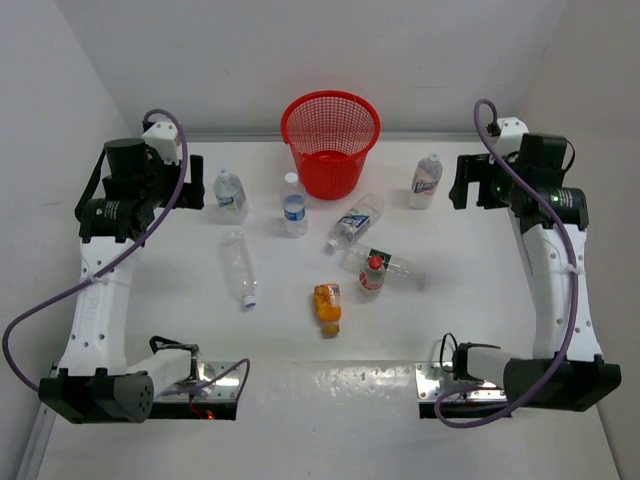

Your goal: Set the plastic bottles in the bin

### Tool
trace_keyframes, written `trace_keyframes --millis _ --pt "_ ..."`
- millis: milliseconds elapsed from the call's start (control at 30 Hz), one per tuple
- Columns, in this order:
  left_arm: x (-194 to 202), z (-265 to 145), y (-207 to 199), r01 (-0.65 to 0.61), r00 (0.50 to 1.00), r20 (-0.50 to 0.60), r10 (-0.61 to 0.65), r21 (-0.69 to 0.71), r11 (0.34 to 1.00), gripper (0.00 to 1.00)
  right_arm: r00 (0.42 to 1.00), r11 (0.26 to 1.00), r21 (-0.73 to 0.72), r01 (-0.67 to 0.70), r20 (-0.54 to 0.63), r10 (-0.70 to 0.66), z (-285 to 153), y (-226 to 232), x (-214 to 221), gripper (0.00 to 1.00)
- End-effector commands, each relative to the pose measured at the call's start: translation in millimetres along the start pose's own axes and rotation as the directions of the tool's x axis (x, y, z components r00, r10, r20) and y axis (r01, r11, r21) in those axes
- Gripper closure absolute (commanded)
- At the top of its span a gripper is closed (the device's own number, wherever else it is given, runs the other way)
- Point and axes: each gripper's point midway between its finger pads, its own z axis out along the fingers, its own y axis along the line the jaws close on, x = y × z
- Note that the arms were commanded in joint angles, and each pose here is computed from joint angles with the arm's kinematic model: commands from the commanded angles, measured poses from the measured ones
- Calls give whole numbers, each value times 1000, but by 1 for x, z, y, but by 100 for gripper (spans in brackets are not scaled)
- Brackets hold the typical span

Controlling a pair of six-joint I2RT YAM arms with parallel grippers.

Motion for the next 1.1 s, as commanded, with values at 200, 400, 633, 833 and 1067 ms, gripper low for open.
trace_keyframes --millis 200,400,633,833,1067 --pt "-16 4 0 19 999 39 -19 6 1000 1 996 990 114 -80 45 76 62 -19 -25 0" --pt "-13 21 -5 21 1000 13 -21 42 999 1 998 995 81 -65 19 64 114 -16 -45 0" --pt "1 39 -5 25 999 -27 -24 46 999 1 999 997 72 3 -36 -1 172 -12 -50 0" --pt "12 50 -3 27 998 -56 -26 30 999 1 995 996 42 74 -63 -71 210 11 -48 0" --pt "14 55 3 31 998 -57 -31 13 999 1 994 987 143 73 -94 -59 244 -3 -38 0"
